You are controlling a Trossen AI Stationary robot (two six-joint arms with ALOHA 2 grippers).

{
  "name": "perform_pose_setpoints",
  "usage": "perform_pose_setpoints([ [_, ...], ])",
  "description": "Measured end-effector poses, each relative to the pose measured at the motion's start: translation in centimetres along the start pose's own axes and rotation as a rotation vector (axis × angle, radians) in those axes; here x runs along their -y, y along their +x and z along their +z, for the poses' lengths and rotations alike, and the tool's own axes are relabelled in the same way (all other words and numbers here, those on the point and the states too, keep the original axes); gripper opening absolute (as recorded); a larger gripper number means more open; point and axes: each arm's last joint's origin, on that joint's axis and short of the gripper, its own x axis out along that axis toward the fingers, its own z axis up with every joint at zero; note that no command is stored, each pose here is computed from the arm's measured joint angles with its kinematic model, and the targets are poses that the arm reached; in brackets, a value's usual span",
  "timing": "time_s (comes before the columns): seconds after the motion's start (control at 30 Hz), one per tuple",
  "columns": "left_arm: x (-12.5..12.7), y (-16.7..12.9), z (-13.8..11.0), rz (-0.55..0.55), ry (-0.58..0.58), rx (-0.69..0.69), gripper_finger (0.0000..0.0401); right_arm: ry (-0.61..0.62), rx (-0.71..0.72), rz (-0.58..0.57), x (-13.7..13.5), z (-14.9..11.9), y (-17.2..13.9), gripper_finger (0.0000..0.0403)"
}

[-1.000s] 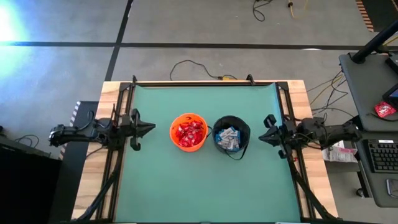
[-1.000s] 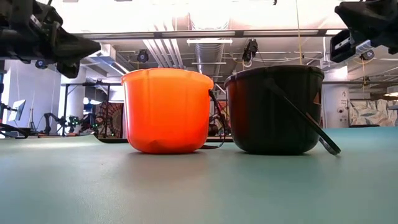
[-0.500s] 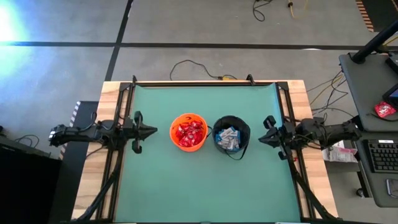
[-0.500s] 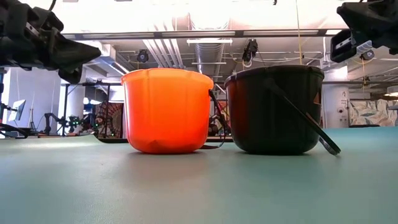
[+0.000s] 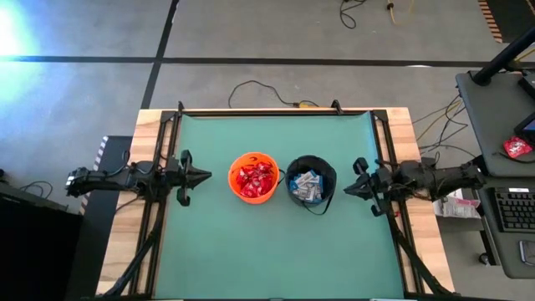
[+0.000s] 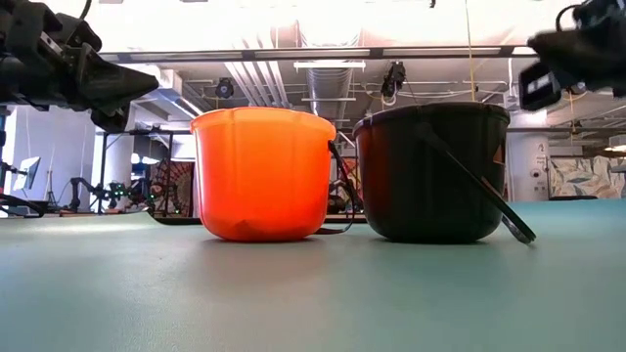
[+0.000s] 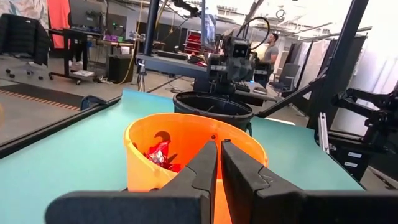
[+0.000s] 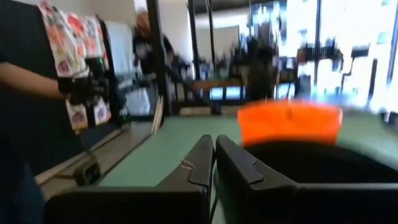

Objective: Sort candy by brand, put in halloween buckets
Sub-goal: Return to Home Position

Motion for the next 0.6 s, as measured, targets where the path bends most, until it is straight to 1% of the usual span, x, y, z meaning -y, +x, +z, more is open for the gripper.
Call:
perform_pose_setpoints([
  [0.1, 0.0, 0.02, -0.03, 0.001, 0.001, -0.004, 0.0007, 0.072, -0.088, -0.012, 0.08, -0.87, -0.03, 0.0013],
  [0.17, 0.0, 0.02, -0.03, 0.0, 0.001, -0.004, 0.0007, 0.108, -0.105, -0.034, 0.14, -1.04, -0.05, 0.0013],
  [0.23, 0.0, 0.03, -0.04, 0.001, 0.001, -0.006, 0.0007, 0.108, -0.105, -0.096, 0.33, -1.11, -0.03, 0.0013],
  [0.3, 0.0, 0.05, -0.06, 0.001, 0.001, -0.009, 0.0007, 0.078, -0.099, -0.203, 0.65, -1.14, -0.07, 0.0013],
  [0.37, 0.0, 0.08, -0.07, 0.002, 0.002, -0.012, 0.0007, 0.008, -0.09, -0.298, 0.92, -1.04, -0.13, 0.0013],
  [0.4, 0.0, 0.08, -0.09, 0.002, 0.002, -0.014, 0.0007, -0.038, -0.09, -0.323, 1.0, -0.98, -0.14, 0.0013],
  [0.47, 0.0, 0.11, -0.11, 0.003, 0.003, -0.016, 0.0007, -0.118, -0.111, -0.314, 0.99, -1.06, -0.11, 0.0013],
  [0.5, 0.0, 0.12, -0.13, 0.003, 0.003, -0.019, 0.0007, -0.134, -0.119, -0.301, 0.96, -1.1, -0.09, 0.0013],
  [0.6, 0.0, 0.14, -0.15, 0.004, 0.003, -0.021, 0.0007, -0.127, -0.129, -0.292, 0.95, -1.2, -0.03, 0.0013],
])
